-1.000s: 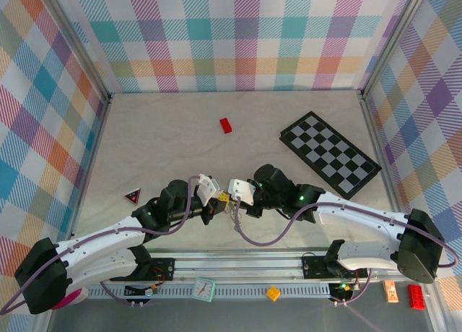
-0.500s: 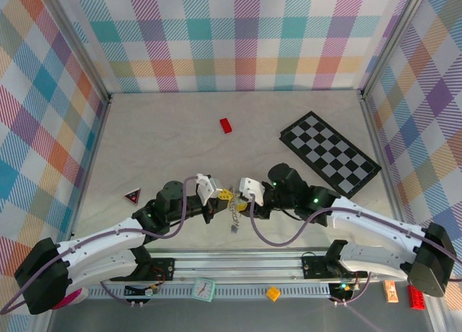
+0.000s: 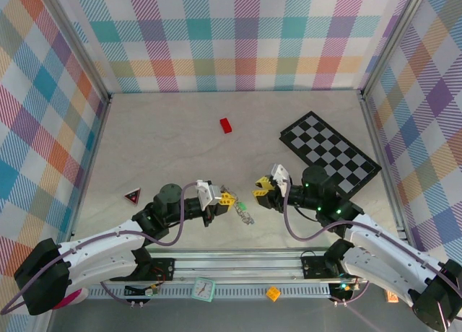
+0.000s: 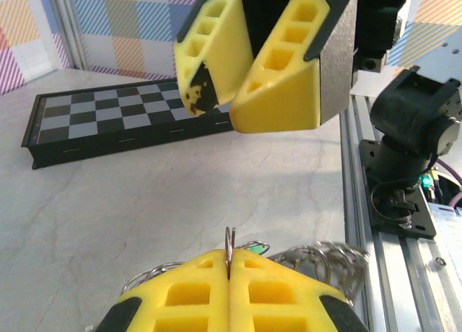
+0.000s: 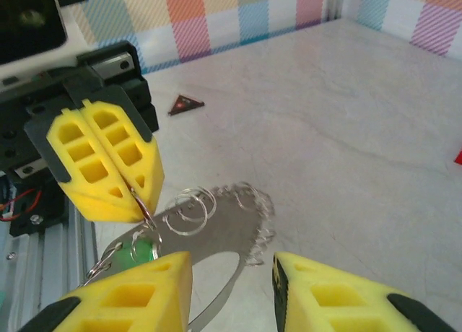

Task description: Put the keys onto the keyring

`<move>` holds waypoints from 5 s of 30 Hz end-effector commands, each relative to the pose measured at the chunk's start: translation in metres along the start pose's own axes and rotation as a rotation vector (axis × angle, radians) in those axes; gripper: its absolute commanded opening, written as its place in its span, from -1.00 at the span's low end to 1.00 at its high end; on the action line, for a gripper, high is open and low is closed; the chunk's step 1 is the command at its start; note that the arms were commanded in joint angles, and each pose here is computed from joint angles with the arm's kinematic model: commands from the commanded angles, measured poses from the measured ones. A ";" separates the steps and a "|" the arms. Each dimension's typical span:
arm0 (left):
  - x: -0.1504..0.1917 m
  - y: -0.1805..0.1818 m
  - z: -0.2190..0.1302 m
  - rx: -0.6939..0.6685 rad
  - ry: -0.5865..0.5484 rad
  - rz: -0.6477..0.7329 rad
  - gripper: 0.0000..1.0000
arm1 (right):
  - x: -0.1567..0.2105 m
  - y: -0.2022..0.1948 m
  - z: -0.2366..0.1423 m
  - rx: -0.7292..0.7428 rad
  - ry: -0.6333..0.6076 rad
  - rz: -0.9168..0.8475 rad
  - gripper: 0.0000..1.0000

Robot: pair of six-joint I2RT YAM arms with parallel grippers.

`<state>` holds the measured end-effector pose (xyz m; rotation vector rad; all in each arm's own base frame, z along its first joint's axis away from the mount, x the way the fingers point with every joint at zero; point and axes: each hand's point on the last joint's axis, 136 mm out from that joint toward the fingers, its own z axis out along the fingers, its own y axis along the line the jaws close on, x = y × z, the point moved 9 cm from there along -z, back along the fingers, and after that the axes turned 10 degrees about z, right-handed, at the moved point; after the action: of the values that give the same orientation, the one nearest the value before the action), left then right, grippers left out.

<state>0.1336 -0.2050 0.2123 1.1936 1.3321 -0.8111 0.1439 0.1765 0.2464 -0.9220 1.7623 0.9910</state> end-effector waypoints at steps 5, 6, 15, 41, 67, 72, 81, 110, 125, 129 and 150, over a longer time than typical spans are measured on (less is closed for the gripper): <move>-0.015 -0.007 -0.005 0.059 -0.112 0.120 -1.00 | -0.005 0.013 0.008 -0.222 0.019 -0.054 -0.30; -0.016 -0.007 -0.005 0.064 -0.116 0.122 -1.00 | -0.005 0.014 0.011 -0.241 0.022 -0.059 -0.30; -0.017 -0.008 -0.004 0.089 -0.120 0.113 -1.00 | -0.006 0.015 0.022 -0.343 0.035 -0.077 -0.42; -0.018 -0.007 0.002 0.109 -0.117 0.092 -1.00 | 0.008 0.016 0.032 -0.379 0.138 -0.069 -0.63; -0.020 -0.007 0.004 0.132 -0.137 0.085 -1.00 | 0.008 0.019 0.042 -0.409 0.166 -0.077 -0.75; -0.019 -0.008 0.004 0.137 -0.138 0.077 -1.00 | 0.004 0.021 0.042 -0.425 0.138 -0.082 -0.83; -0.004 -0.002 0.006 0.068 0.022 0.048 -0.87 | 0.001 0.020 0.036 -0.369 0.201 -0.123 -1.00; -0.013 -0.006 0.005 0.129 -0.038 0.044 -1.00 | 0.006 0.026 0.043 -0.348 0.202 -0.146 -0.56; -0.010 -0.011 0.004 0.155 -0.102 0.049 -1.00 | 0.014 0.024 0.024 -0.277 0.120 -0.138 -0.51; -0.010 -0.011 0.006 0.165 -0.110 0.047 -1.00 | 0.015 0.023 0.030 -0.306 0.145 -0.111 -0.52; -0.012 -0.013 0.006 0.192 -0.137 0.047 -1.00 | 0.008 0.026 0.035 -0.361 0.116 -0.108 -0.82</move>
<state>0.1261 -0.2145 0.2099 1.2939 1.2377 -0.9479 0.1286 0.2119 0.2248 -1.3038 1.7050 1.1783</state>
